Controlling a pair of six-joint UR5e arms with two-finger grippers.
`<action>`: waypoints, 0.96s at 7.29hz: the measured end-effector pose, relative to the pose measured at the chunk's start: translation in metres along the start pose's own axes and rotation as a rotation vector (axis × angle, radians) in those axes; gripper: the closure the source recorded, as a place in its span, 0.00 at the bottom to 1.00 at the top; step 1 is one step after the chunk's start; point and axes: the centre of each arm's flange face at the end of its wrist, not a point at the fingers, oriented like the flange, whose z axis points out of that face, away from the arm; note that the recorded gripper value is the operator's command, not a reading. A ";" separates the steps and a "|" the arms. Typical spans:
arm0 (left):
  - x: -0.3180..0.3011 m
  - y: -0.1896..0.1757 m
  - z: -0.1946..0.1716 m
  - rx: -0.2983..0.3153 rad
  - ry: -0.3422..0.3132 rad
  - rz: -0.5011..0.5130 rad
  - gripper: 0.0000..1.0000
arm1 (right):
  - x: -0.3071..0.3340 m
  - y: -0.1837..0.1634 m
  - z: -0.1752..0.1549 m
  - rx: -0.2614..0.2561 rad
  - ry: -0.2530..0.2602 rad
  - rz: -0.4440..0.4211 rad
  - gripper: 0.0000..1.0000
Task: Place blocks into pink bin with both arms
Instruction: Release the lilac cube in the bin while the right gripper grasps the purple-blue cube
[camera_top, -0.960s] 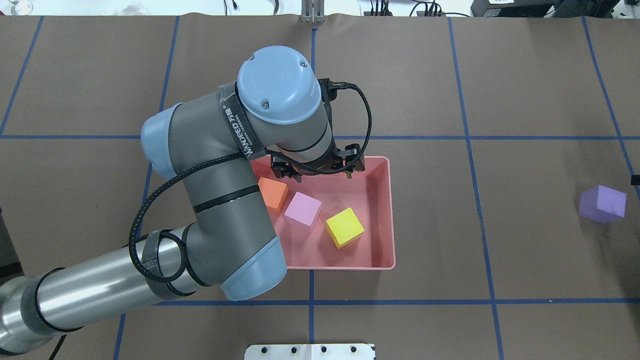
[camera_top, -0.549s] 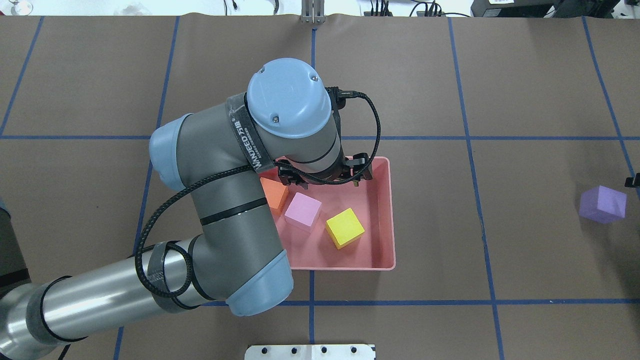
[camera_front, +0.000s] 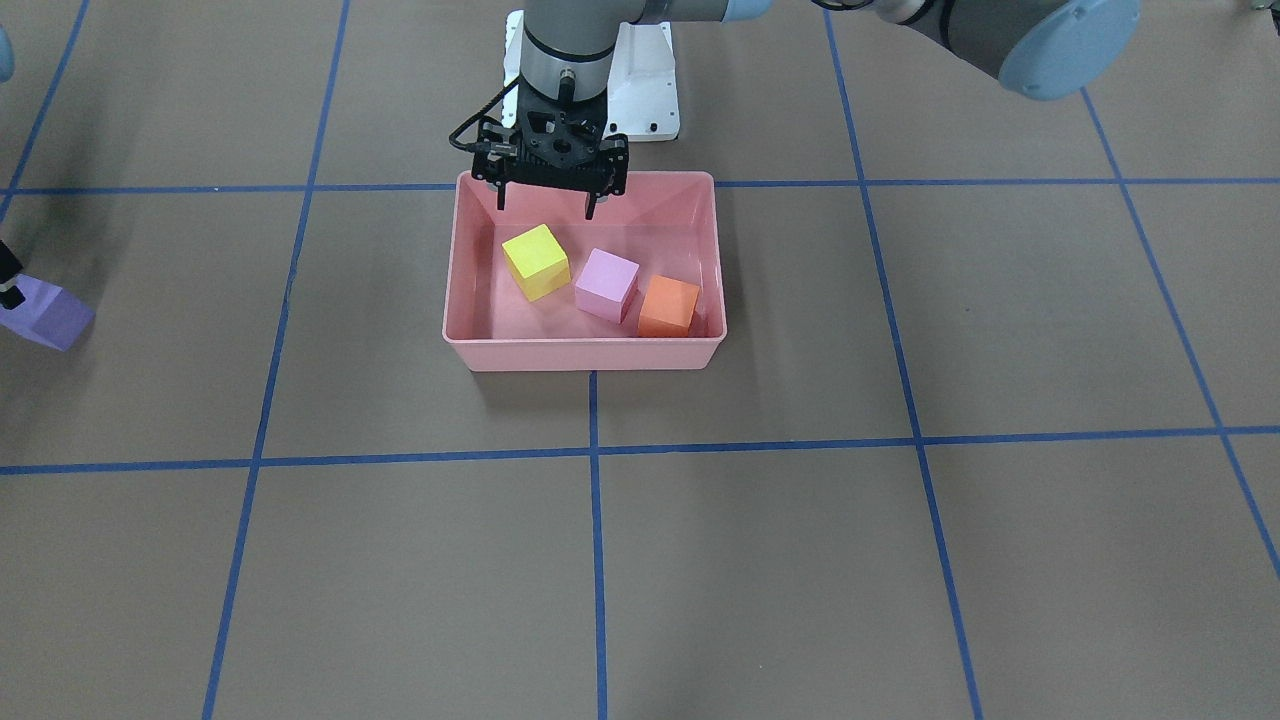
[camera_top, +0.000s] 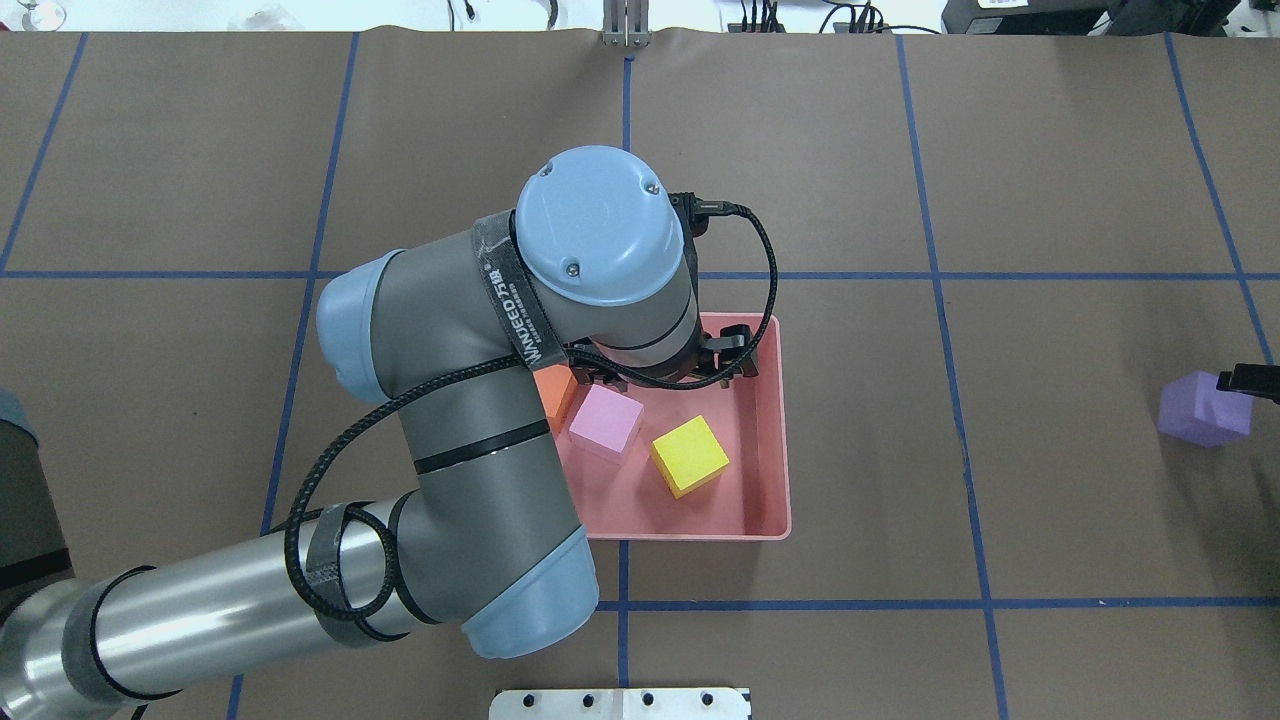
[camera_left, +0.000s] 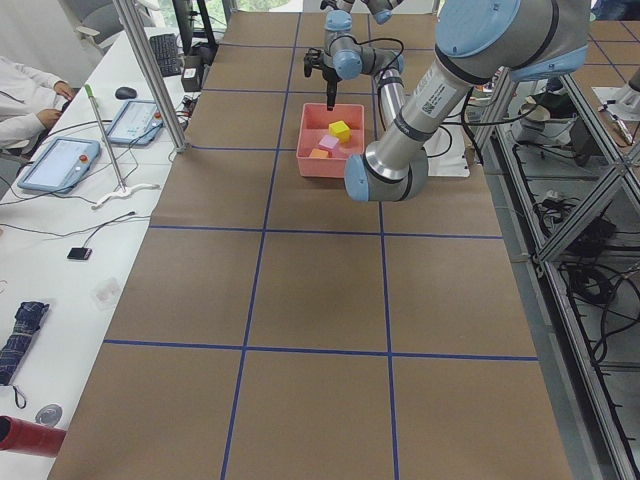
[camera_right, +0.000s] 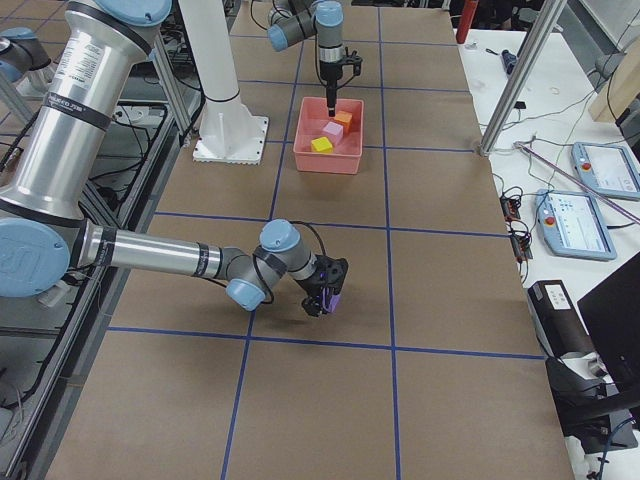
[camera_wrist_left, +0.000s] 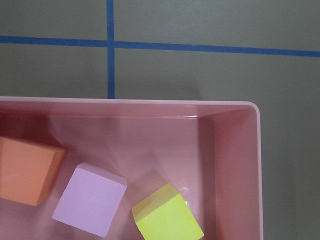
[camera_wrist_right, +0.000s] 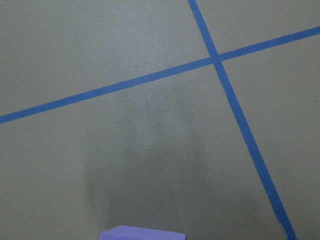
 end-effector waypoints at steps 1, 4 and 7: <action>0.000 0.000 0.000 0.000 0.000 0.000 0.00 | -0.003 0.004 -0.002 0.002 0.002 0.004 0.01; -0.001 0.000 0.002 -0.001 -0.003 -0.001 0.00 | -0.011 0.019 0.009 0.016 0.033 -0.001 0.01; -0.003 -0.001 0.003 -0.001 -0.008 -0.003 0.00 | -0.026 0.026 0.015 0.023 0.064 -0.010 0.01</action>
